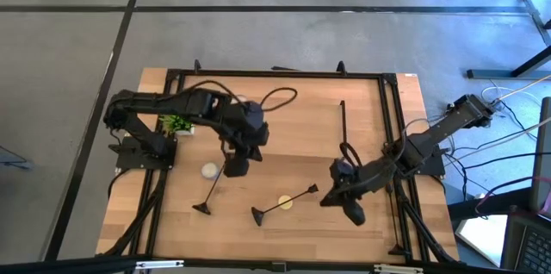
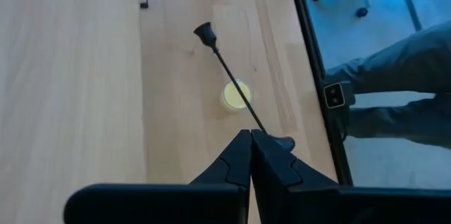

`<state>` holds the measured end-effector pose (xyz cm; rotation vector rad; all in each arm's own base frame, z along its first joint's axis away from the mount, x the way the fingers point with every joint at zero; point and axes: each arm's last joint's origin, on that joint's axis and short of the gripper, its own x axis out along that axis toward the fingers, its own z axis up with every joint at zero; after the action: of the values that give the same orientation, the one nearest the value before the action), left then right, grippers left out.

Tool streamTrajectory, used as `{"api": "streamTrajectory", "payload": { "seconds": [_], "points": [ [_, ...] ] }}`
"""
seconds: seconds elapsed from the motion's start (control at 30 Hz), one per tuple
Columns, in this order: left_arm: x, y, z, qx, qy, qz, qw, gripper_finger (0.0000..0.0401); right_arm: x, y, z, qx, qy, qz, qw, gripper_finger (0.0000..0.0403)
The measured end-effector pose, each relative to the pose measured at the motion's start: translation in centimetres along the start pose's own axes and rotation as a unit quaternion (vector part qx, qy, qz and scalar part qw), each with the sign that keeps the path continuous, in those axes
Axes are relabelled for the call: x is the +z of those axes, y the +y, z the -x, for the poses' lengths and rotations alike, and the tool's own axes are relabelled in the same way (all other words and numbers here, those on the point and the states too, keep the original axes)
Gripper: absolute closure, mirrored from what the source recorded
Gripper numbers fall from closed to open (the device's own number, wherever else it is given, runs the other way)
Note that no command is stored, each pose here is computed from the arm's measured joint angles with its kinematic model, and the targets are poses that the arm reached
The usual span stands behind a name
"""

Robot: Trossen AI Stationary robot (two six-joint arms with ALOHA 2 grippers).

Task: Pick & Place candle stick holders
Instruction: Put the middle black candle holder on the shelf

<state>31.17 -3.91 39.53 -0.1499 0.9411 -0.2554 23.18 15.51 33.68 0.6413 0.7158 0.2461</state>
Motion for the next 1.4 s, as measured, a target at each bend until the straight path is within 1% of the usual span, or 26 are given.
{"api": "streamTrajectory", "payload": {
  "seconds": [0.17, 0.27, 0.4, 0.5, 0.6, 0.73, 0.8, 1.0, 1.1, 1.2, 1.27, 1.37, 1.4],
  "points": [
    [0.1, -1.4, -0.8, 0.021, -0.003, -0.013, 1.0, 0.0397, -1.8, 0.9, 0.2, 0.002, 0.037, -0.039, 0.999, 0.0393],
    [0.1, -1.7, -1.2, 0.037, -0.002, -0.015, 0.999, 0.04, -2.8, 1.2, 0.3, -0.007, 0.06, -0.077, 0.995, 0.0393],
    [0.2, -1.7, -1.7, 0.047, -0.002, -0.002, 0.999, 0.0397, -4.0, 1.1, -0.2, -0.047, 0.072, -0.12, 0.989, 0.0393],
    [0.4, -1.6, -2.4, 0.047, 0.0, 0.013, 0.999, 0.0396, -4.6, 1.0, -1.0, -0.078, 0.072, -0.133, 0.985, 0.0393],
    [0.6, -1.7, -3.5, 0.029, 0.009, 0.024, 0.999, 0.0399, -5.1, 0.7, -1.9, -0.103, 0.071, -0.147, 0.981, 0.0393],
    [0.7, -1.8, -5.9, -0.02, 0.042, 0.029, 0.999, 0.0398, -5.6, 0.4, -3.2, -0.123, 0.078, -0.159, 0.977, 0.0393],
    [0.7, -2.0, -7.3, -0.038, 0.06, 0.026, 0.997, 0.0395, -5.9, 0.5, -3.7, -0.123, 0.089, -0.159, 0.976, 0.0393],
    [0.7, -2.9, -11.9, -0.048, 0.083, 0.013, 0.995, 0.0391, -7.4, 1.1, -4.0, -0.119, 0.125, -0.174, 0.97, 0.0393],
    [0.8, -3.7, -13.7, -0.048, 0.075, 0.008, 0.996, 0.0395, -8.4, 1.8, -3.7, -0.113, 0.133, -0.186, 0.967, 0.0393],
    [0.8, -4.1, -15.2, -0.026, 0.066, 0.029, 0.997, 0.0399, -9.6, 2.6, -3.2, -0.106, 0.146, -0.19, 0.965, 0.0393],
    [0.9, -4.1, -15.8, 0.012, 0.052, 0.046, 0.997, 0.0398, -10.4, 3.1, -2.9, -0.101, 0.156, -0.187, 0.965, 0.0393],
    [0.7, -4.2, -17.1, 0.083, 0.033, 0.081, 0.993, 0.0398, -11.4, 3.6, -2.5, -0.095, 0.169, -0.175, 0.965, 0.0393],
    [0.6, -4.2, -17.5, 0.093, 0.032, 0.084, 0.992, 0.0398, -11.7, 3.7, -2.4, -0.095, 0.172, -0.171, 0.965, 0.0393]
  ]
}}
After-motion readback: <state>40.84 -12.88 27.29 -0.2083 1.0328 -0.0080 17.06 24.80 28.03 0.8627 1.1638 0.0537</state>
